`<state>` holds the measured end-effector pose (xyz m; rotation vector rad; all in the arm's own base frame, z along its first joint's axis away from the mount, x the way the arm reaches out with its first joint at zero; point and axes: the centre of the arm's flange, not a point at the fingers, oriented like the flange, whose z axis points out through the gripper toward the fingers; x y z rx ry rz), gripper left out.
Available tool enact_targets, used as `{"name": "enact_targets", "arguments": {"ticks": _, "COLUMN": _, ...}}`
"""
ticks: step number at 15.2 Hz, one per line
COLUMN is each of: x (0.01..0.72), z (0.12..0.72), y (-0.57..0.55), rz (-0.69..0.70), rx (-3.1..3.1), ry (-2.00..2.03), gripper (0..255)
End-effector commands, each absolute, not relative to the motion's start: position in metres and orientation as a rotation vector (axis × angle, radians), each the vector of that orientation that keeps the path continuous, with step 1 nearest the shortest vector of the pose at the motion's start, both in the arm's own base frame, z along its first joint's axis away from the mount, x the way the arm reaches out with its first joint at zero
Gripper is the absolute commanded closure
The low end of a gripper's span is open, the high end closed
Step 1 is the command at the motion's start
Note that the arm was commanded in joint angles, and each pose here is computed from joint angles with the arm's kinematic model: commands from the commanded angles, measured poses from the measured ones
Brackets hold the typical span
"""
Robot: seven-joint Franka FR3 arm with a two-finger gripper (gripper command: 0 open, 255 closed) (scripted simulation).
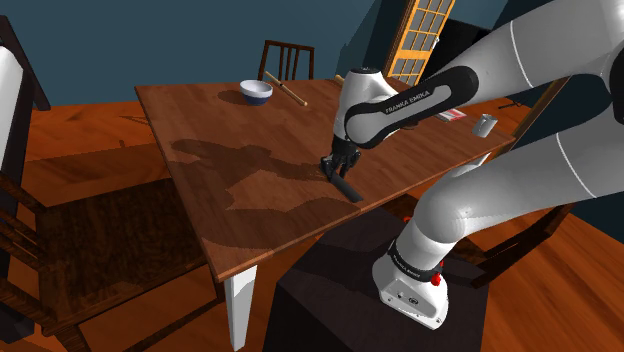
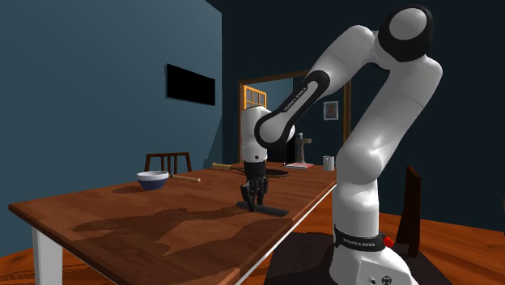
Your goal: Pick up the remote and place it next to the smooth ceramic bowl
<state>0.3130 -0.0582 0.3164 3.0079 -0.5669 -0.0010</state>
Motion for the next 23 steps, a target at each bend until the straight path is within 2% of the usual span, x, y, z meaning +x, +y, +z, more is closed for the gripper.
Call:
{"name": "enact_targets", "arguments": {"ticks": 1, "x": 0.312, "z": 0.315, "y": -0.059, "rz": -0.008, "rx": 3.007, "ry": -0.567, "gripper": 255}}
{"name": "enact_targets", "arguments": {"ticks": 6, "x": 0.312, "z": 0.315, "y": -0.059, "rz": -0.008, "rx": 3.007, "ry": -0.567, "gripper": 255}}
{"name": "enact_targets", "arguments": {"ticks": 23, "x": 0.312, "z": 0.404, "y": -0.059, "rz": -0.008, "rx": 3.007, "ry": -0.567, "gripper": 255}}
